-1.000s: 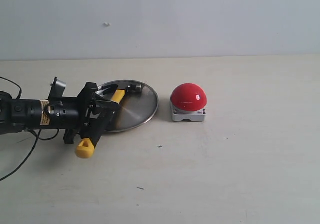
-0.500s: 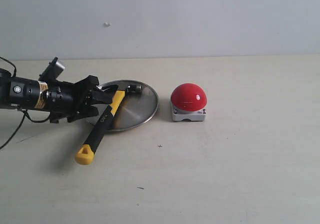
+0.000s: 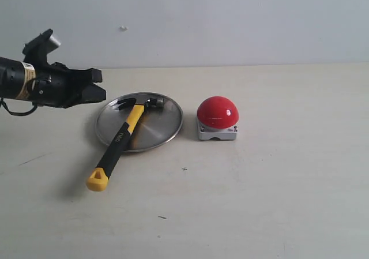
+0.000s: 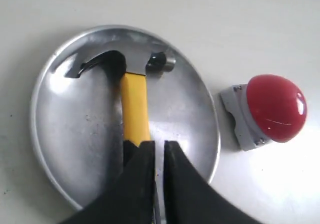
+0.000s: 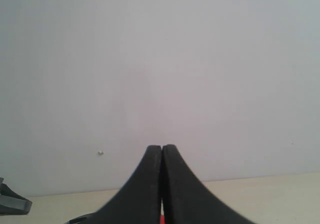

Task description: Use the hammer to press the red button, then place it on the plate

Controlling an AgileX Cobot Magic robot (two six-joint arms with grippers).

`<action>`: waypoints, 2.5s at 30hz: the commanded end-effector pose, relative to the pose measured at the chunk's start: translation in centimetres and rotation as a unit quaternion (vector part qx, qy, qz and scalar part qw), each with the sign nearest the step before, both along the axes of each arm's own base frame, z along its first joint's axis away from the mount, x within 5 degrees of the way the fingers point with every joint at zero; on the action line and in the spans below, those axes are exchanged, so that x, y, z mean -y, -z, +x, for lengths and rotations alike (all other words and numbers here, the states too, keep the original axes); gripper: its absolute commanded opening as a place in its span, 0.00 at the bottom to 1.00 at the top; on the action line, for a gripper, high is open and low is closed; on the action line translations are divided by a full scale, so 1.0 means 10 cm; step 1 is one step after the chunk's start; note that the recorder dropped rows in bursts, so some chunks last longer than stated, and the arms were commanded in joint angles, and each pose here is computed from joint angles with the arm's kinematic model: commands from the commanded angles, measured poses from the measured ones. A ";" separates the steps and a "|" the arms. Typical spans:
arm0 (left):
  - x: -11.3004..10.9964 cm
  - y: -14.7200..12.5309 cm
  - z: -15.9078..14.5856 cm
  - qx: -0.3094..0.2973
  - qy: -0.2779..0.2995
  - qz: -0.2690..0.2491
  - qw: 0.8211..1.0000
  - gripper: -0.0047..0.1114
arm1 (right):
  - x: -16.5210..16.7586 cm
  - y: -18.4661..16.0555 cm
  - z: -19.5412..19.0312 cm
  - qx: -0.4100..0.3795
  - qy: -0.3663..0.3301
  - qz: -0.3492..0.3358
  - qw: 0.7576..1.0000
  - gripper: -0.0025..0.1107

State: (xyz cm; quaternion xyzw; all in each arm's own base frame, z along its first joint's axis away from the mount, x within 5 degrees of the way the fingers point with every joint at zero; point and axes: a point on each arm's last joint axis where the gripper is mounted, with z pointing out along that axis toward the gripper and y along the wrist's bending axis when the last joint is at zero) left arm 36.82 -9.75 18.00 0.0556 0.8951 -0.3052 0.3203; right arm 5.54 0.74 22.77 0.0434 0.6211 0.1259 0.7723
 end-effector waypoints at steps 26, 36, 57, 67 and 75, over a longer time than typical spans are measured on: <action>-0.80 -1.29 -2.47 0.358 -0.234 0.062 0.902 0.04 | 0.00 0.02 0.00 -0.001 0.000 -0.002 1.000 0.02; -0.88 -1.10 -2.87 0.392 -0.263 0.014 0.882 0.04 | 0.00 0.02 0.00 -0.001 0.000 -0.003 1.000 0.02; -0.80 -0.50 -3.01 0.502 -0.188 0.065 0.841 0.04 | 0.00 0.02 0.00 -0.001 0.000 -0.002 1.000 0.02; -0.88 -0.43 -3.14 0.486 -0.217 0.067 0.844 0.04 | 0.00 0.02 0.00 -0.002 0.000 -0.002 1.000 0.02; -0.92 -0.26 -3.12 0.398 -0.232 0.091 0.883 0.04 | 0.00 0.02 0.00 -0.002 0.000 -0.002 1.000 0.02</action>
